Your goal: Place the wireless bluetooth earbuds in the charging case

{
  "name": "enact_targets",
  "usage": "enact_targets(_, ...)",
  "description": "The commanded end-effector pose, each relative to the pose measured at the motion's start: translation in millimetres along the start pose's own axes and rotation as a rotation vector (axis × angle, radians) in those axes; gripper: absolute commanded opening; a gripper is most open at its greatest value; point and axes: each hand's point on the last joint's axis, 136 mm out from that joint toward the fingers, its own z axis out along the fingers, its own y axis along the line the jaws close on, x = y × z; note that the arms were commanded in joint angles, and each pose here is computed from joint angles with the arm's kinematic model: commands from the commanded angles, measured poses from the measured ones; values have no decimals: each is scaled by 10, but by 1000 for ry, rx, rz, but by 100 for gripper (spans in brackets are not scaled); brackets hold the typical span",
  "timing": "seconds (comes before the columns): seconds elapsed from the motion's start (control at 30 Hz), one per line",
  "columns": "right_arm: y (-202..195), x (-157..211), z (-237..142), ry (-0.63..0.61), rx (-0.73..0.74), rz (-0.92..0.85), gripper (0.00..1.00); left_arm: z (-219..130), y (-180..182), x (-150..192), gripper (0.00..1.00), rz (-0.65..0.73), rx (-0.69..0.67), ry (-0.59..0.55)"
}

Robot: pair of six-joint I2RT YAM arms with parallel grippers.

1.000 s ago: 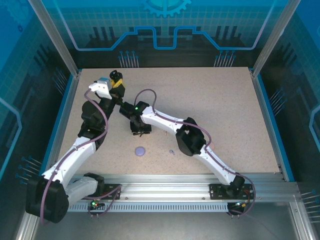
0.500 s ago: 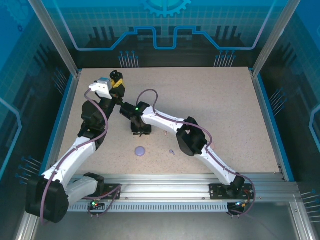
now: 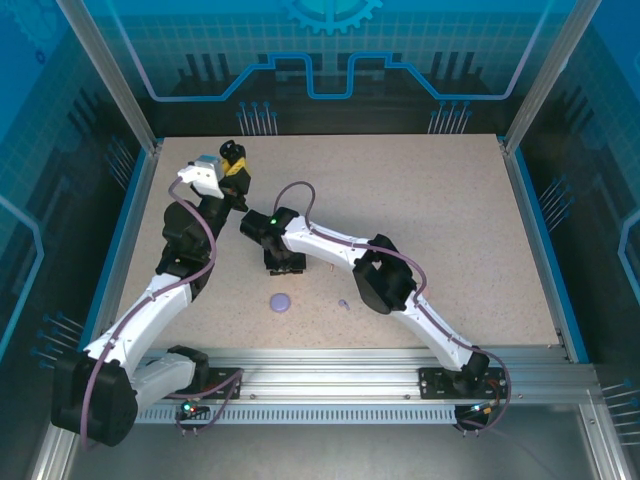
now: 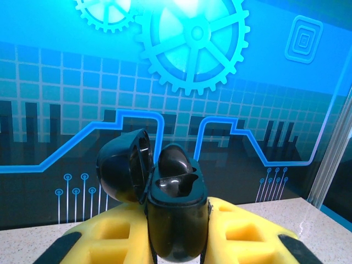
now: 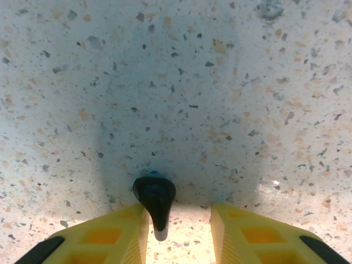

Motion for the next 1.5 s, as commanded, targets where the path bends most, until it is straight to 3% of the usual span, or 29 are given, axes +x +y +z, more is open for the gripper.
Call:
enact_targets(0.0, -8, 30, -130, -21, 8, -34, 36, -24, -18, -110, 0, -16, 19, -40)
enact_targets(0.57, 78, -259, -111, -92, -45, -20, 36, -7, -19, -83, 0, -11, 20, -30)
enact_targets(1.47, 9, -178, 106, -41, 7, -6, 30, -13, -8, -57, 0, -13, 17, -27)
